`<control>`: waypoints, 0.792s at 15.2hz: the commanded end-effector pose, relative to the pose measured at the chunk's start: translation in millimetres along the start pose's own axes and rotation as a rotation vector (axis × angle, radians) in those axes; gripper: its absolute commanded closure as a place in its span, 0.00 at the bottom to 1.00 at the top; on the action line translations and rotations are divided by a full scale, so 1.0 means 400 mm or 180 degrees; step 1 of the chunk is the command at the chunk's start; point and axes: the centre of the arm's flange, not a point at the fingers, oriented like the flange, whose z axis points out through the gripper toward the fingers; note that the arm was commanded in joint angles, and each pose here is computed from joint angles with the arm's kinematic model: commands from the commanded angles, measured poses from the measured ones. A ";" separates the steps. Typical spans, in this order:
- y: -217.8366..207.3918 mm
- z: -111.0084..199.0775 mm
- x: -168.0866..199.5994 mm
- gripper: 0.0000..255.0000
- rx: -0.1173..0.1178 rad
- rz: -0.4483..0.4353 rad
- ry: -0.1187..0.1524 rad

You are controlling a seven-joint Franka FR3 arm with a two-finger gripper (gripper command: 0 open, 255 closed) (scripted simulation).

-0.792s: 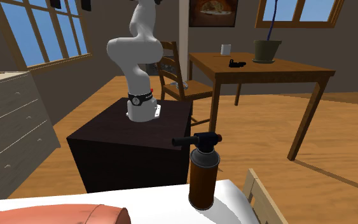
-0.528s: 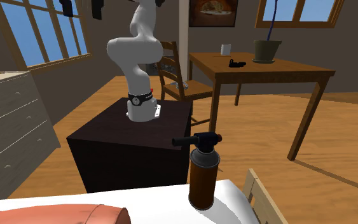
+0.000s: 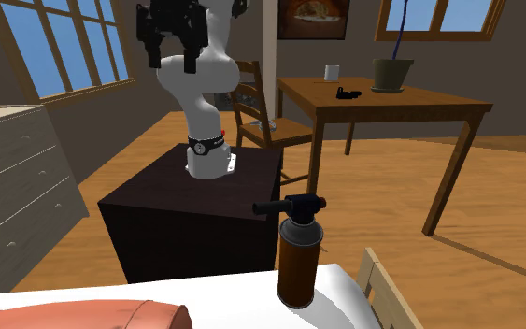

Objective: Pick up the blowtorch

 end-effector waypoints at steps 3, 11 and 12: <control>-0.094 0.078 -0.051 0.00 0.0003 0.0317 -0.0003; -0.295 0.233 -0.119 0.00 0.0003 0.0914 -0.0011; -0.321 0.252 -0.125 0.00 0.0003 0.0989 -0.0012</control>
